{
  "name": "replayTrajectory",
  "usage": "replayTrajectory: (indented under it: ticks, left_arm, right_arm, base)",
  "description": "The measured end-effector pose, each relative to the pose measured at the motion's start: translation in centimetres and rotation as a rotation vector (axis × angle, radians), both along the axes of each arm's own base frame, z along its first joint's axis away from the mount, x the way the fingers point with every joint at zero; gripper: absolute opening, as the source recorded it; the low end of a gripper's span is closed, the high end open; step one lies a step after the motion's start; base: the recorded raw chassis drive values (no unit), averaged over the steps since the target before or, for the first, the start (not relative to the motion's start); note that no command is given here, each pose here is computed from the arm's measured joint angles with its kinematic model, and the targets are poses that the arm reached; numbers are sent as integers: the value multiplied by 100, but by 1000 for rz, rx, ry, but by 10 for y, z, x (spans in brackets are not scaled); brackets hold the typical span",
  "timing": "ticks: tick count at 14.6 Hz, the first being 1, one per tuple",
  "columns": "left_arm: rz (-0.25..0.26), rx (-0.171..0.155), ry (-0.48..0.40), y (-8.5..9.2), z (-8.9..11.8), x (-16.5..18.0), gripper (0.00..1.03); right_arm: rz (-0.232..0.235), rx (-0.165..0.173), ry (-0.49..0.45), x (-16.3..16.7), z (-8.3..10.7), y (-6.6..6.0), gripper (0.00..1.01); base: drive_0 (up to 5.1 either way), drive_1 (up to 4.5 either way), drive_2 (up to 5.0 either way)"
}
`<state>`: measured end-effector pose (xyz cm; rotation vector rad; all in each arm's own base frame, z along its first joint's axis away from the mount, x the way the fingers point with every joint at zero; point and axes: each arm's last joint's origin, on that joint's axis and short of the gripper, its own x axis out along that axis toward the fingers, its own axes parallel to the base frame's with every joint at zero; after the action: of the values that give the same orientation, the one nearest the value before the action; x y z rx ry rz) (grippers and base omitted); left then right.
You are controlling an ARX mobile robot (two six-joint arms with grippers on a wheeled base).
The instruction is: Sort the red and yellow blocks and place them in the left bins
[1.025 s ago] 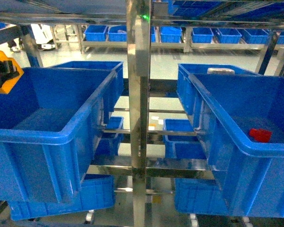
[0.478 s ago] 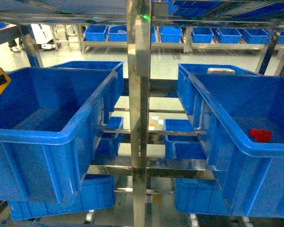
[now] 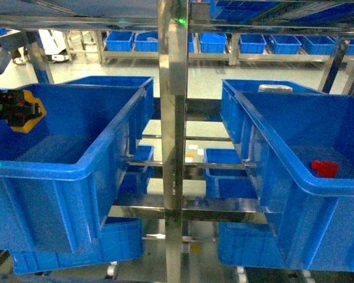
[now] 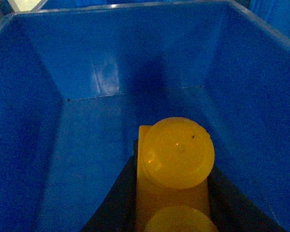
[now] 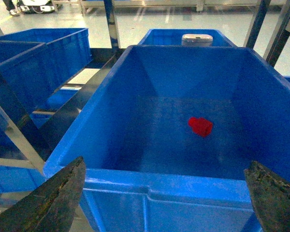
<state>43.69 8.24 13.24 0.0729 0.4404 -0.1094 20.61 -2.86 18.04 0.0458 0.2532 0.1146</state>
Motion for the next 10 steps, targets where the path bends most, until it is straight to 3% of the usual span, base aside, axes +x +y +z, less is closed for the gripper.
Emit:
replayTrajectory:
  ticks: [1, 3, 6, 8, 10]
  left_arm:
    - [4, 21, -26, -2, 4, 3, 34]
    - [-3, 45, -31, -3, 6, 4, 60]
    - [-47, 58, 40, -5, 0, -4, 96]
    - [-125, 57, 48, -21, 11, -19, 98]
    - [-195, 20, 35, -31, 40, -37, 98]
  right_arm:
    - [0, 0, 0, 0, 0, 0, 98]
    - [0, 0, 0, 0, 0, 0, 98]
    - [0, 0, 0, 0, 0, 0, 98]
    - [0, 0, 0, 0, 0, 0, 98]
    - [0, 0, 0, 0, 0, 0, 98]
  base:
    - [0, 0, 0]
    - [0, 0, 0]
    - [0, 0, 0]
    - [0, 0, 0]
    - [0, 0, 0]
